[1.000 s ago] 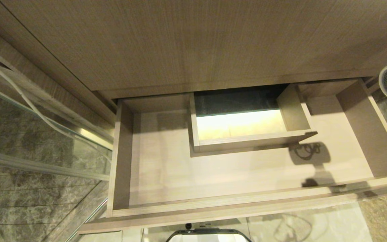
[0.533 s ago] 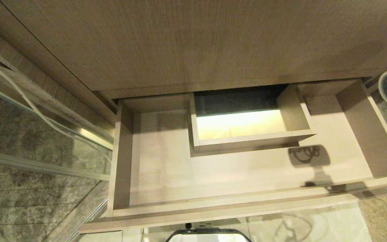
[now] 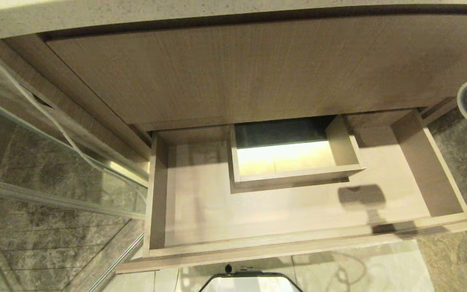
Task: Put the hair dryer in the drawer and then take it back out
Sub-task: Place it on the countertop
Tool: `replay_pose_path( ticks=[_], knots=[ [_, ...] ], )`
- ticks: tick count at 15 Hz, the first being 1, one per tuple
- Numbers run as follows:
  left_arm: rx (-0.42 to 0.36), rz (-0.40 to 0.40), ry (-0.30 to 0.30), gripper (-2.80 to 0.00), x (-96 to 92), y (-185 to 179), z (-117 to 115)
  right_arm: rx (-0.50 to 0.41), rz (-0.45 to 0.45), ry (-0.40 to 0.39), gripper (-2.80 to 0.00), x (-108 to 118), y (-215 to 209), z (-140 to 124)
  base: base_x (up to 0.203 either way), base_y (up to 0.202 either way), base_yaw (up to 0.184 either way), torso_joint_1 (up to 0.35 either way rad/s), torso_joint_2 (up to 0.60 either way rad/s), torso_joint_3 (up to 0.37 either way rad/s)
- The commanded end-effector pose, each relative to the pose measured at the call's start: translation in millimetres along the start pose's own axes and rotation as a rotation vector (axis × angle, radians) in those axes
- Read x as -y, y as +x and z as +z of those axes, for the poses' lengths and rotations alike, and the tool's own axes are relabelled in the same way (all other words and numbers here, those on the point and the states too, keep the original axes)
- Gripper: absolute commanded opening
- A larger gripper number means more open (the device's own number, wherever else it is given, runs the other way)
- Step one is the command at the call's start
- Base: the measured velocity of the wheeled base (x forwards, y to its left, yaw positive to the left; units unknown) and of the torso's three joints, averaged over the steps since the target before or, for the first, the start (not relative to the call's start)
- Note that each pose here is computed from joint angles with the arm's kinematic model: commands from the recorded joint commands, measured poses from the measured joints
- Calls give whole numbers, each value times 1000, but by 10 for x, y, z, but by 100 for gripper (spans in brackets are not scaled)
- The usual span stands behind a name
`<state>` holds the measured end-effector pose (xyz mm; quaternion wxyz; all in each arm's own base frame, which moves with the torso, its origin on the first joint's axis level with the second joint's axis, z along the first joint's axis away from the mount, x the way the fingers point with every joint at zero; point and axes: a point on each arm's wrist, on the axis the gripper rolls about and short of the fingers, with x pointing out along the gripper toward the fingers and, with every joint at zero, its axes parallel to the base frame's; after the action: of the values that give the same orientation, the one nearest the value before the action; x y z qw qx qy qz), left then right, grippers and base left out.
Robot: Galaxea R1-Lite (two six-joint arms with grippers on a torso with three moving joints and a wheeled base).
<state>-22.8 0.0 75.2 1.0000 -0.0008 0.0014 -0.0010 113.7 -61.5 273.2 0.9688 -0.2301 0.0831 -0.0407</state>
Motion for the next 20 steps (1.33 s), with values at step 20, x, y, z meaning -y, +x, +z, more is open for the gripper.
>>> replay_pose_path(
  ticks=[20],
  knots=[
    [-2, 1, 0, -280, 0, 1, -5, 6, 8, -17, -280, -1, 15, 13, 0, 0, 0, 259, -479, -231]
  ],
)
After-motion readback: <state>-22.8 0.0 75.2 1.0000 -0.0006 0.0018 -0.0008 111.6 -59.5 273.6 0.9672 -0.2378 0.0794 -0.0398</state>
